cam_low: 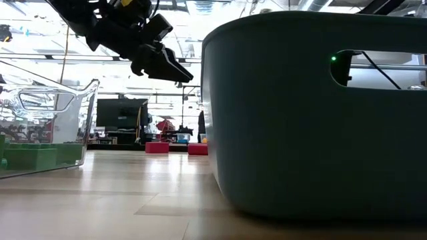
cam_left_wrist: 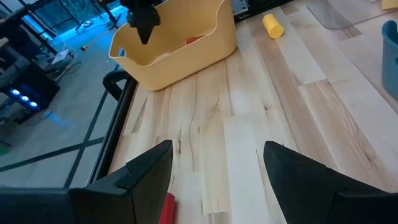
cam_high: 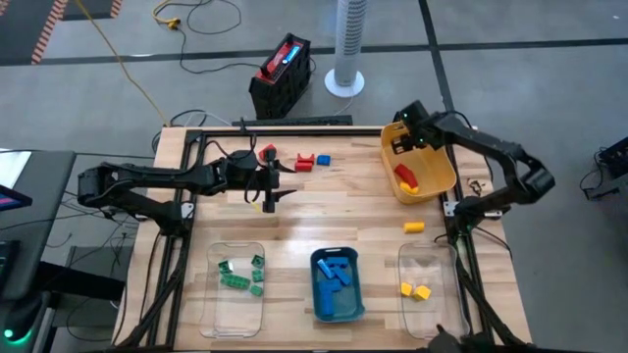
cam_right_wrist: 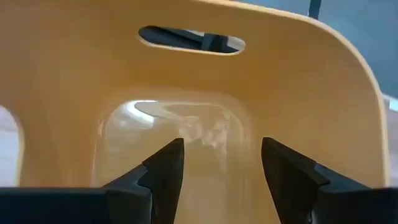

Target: Sort blocks

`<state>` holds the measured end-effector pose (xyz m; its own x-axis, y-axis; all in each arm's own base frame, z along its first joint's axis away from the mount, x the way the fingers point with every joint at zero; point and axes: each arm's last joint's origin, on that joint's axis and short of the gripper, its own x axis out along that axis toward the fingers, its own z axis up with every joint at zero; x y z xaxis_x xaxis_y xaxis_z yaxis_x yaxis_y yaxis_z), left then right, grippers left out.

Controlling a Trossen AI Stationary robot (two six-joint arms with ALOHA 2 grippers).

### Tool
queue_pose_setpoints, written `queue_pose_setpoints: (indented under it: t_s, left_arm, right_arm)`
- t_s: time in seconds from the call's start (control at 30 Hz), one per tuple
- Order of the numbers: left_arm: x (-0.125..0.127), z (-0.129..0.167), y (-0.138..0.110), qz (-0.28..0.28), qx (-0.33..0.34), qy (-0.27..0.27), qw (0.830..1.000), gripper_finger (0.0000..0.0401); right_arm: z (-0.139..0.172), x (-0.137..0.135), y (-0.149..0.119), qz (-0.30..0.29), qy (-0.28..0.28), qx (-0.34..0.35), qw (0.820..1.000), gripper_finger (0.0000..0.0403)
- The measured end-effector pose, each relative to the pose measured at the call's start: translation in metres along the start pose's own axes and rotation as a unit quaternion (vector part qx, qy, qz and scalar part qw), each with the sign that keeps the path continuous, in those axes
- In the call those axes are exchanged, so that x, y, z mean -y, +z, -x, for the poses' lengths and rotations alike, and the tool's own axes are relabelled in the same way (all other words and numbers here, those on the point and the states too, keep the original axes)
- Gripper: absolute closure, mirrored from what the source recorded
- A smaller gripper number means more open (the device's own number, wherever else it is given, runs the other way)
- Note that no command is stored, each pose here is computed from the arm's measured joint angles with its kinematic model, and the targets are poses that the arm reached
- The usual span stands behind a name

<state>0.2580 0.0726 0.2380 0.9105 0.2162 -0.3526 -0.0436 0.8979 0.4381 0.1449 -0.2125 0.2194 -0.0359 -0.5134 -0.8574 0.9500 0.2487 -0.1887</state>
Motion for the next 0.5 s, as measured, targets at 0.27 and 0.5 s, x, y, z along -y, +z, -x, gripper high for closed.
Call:
queue_pose_setpoints:
  t_s: [0.27,0.5]
  left_arm:
    - [0.001,0.000,-0.002,-0.004,-0.009,-0.005,1.000,0.0155]
    - [0.003,0.000,-0.003,0.011,-0.019,-0.012,1.000,0.0155]
  right_arm:
    - [-0.007,0.000,0.003,-0.042,-0.070,0.002,0.997,0.0198]
    - [-0.022,-0.009,0.004,-0.047,-0.137,-0.006,0.989,0.0237]
